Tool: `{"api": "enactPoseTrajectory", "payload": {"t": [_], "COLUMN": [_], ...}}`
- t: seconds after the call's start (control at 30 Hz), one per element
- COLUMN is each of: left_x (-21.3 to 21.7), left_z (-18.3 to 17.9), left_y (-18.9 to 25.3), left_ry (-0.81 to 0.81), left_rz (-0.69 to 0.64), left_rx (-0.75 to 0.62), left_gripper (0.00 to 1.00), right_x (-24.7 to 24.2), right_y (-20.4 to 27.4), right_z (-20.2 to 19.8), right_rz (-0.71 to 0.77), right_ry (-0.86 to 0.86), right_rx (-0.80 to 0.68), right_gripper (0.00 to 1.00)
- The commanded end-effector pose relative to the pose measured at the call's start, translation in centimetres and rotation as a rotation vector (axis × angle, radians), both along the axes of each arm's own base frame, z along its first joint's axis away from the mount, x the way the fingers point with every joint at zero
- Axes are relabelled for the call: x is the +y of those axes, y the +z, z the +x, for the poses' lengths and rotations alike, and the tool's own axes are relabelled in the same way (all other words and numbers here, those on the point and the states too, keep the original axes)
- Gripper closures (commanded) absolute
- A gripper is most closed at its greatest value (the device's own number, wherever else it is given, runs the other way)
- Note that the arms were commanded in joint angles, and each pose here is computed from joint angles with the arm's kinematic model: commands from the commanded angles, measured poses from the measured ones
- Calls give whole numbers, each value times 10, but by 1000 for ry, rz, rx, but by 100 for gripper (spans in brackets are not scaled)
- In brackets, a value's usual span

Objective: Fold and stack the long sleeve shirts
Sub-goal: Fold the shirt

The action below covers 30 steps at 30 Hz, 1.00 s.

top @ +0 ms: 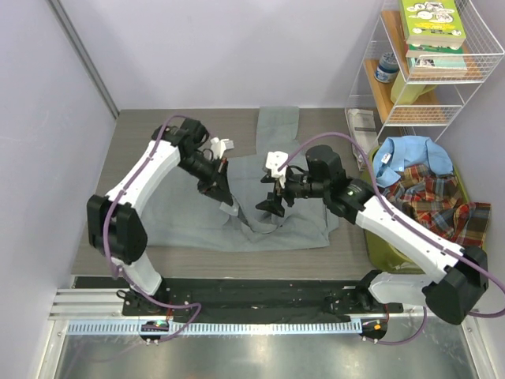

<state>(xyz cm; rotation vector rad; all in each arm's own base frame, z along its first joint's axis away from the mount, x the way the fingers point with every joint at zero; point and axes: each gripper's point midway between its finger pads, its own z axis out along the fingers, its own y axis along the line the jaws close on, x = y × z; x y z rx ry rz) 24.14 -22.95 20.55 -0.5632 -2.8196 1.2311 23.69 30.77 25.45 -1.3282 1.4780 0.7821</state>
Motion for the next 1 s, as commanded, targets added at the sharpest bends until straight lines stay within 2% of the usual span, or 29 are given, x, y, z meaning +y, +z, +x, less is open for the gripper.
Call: {"api": "enactPoseTrajectory", "payload": {"t": [0.0, 0.07, 0.17, 0.23, 0.33, 0.37, 0.47, 0.5, 0.6, 0.77, 0.97], "left_x": [-9, -8, -8, -10, -14, -14, -18, -19, -21, -20, -16], "left_z": [-53, -60, -65, -44, -42, -37, -20, -12, 4, 25, 28], "left_y": [33, 35, 27, 39, 39, 42, 43, 48, 56, 73, 73], "left_ry": [123, 193, 351, 490, 612, 616, 671, 670, 704, 790, 845], "left_rz": [-165, -159, -170, -251, -291, -280, -302, -341, -387, -430, -450], "left_rx": [245, 290, 441, 543, 649, 611, 635, 594, 581, 536, 530], "left_gripper": [100, 100, 100, 99, 100, 100, 100, 100, 100, 100, 100], "right_x": [-2, 0, 0, 1, 2, 2, 2, 2, 4, 12, 23], "right_y": [19, 8, -1, 7, 19, 20, 23, 23, 19, 13, 12], "right_z": [-36, -39, -32, -30, -32, -34, -40, -43, -50, -50, -46], "right_rz": [30, 8, -10, 19, 57, 66, 101, 116, 152, 174, 151], "right_ry": [88, 67, 22, 5, -2, 4, -14, -24, -42, -44, -26], "right_rx": [-82, -54, -22, -41, -35, -22, 41, 90, 183, 201, 168], "right_gripper": [22, 19, 21, 23, 24, 24, 23, 21, 18, 31, 35]}}
